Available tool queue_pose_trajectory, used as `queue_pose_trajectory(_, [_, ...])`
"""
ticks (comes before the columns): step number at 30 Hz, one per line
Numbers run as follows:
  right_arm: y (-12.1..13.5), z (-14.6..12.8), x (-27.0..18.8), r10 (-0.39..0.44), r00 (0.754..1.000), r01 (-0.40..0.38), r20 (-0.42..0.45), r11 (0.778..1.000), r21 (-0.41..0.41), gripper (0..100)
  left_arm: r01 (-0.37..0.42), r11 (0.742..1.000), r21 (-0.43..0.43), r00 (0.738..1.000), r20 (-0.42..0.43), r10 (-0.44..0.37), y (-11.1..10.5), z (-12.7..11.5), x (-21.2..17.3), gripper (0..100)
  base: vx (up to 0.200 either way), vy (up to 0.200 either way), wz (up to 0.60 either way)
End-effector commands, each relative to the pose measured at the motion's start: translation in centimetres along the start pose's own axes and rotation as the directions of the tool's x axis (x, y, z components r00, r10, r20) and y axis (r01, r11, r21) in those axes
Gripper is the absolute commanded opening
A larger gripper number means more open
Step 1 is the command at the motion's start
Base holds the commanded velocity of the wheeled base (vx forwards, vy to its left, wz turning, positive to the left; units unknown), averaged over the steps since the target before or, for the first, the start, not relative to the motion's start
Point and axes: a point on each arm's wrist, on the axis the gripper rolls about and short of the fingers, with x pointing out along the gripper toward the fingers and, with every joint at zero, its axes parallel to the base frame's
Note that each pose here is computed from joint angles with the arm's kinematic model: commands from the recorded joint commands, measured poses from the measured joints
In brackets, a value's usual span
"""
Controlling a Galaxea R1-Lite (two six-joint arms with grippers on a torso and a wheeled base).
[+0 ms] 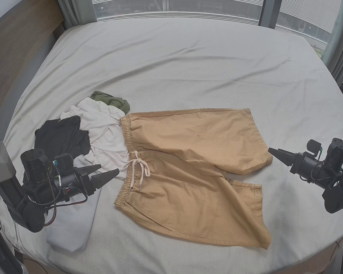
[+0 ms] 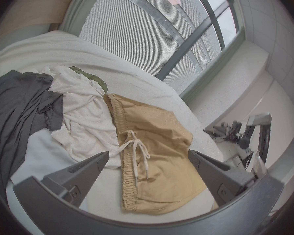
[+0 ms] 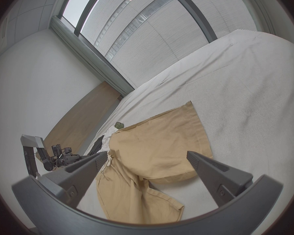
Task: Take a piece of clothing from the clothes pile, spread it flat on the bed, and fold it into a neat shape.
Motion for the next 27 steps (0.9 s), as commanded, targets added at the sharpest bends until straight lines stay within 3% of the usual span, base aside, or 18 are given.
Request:
queue_pose_trajectory(1, [-1.0,-0.9,0.2,-0.023,0.999,0.023,-0.028,1.000,0.016,100,-0.008,1.000,-0.018,0.999,-0.048,0.007,0.4,-1.6,0.1,100,0.000,0.000,0.00])
queue_pose_trajectory(5, [-1.7,-1.7,0.3,-0.036,0.998,0.037,-0.050,0.999,0.004,100,0.021,1.000,-0.004,0.999,-0.045,-0.021,-0.4,-2.3,-0.6,100,0.000,0.000,0.00])
queue_pose_trajectory(27, [-3.6,-5.3,0.9,-0.067,0.985,0.076,-0.157,0.996,0.055,100,0.018,1.000,-0.005,0.997,-0.080,-0.018,0.0,-3.6,-0.2,100,0.000,0.000,0.00])
